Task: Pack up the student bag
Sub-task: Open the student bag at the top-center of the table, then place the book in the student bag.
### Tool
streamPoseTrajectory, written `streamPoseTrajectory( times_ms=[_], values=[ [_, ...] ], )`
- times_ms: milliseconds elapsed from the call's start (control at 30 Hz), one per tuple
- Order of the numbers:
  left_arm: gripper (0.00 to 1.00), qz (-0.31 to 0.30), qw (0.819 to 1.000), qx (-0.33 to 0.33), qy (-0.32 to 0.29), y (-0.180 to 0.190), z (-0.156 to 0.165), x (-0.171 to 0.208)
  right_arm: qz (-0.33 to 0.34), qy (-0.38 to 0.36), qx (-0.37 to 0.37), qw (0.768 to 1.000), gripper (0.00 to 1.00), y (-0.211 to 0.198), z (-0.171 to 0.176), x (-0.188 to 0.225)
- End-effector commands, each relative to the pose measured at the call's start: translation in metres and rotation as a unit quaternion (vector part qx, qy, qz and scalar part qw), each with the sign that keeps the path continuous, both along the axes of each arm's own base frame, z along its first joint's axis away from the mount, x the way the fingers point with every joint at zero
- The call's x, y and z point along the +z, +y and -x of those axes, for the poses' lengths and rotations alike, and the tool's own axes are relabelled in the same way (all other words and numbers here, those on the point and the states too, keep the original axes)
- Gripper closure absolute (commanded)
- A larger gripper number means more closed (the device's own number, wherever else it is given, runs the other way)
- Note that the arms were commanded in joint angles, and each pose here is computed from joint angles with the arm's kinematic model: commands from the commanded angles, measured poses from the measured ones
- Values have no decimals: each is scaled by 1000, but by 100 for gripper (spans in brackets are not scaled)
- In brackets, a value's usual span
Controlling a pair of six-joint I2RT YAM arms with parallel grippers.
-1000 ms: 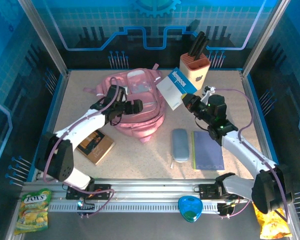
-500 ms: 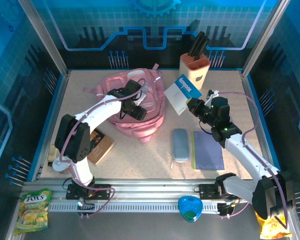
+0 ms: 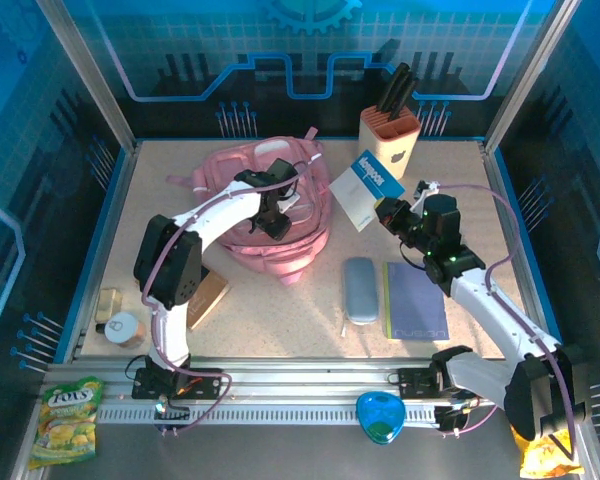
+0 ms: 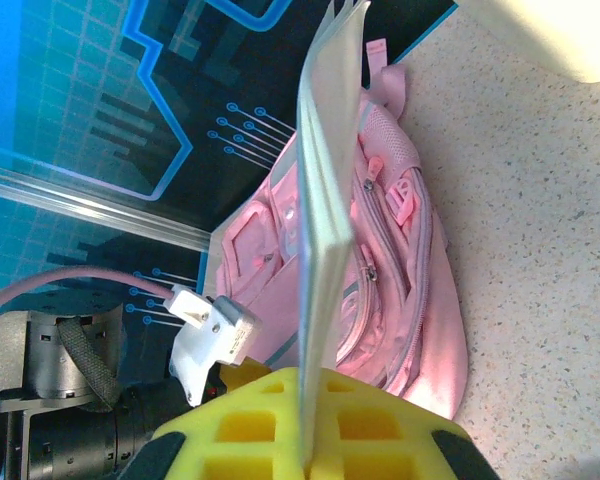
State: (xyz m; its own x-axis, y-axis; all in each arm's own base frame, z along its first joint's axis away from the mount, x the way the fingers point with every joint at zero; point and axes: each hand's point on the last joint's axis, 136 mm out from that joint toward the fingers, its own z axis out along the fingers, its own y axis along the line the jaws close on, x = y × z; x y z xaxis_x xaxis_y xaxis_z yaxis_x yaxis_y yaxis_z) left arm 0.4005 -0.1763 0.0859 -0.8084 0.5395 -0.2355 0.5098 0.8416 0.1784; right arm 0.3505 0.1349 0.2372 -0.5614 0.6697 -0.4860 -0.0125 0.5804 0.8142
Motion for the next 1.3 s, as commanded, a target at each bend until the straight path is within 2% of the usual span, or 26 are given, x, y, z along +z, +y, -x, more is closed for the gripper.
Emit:
streamPoseTrajectory(
  times_ms=[0, 133, 300, 400, 600, 833, 967, 1267],
  values=[
    [50, -14, 1000, 8, -6, 1, -6, 2, 6, -10, -13, 1000, 100, -10, 2, 4],
    [61, -9, 1000, 2, -9, -4, -5, 4, 9, -11, -17, 1000, 100, -12, 4, 5],
    [79, 13, 998, 8, -58, -9, -15, 32, 14, -10, -19, 1000, 100, -15, 6, 4],
    [100, 33, 993, 29, -108, -8, -24, 61, 21, -10, -22, 999, 100, -17, 8, 4],
    [100, 56, 971, 99, -210, 6, -39, 119, 23, -8, -34, 999, 100, -23, 14, 1],
    [100, 132, 936, 125, -302, -1, -53, 180, -15, 8, 0, 1000, 100, -7, 16, -2],
    [100, 169, 923, 126, -321, -12, -61, 200, -29, 44, 10, 999, 100, 7, 20, -13],
    [100, 195, 921, 123, -313, -23, -66, 202, -77, 41, 90, 992, 100, 75, 8, -7]
  ],
)
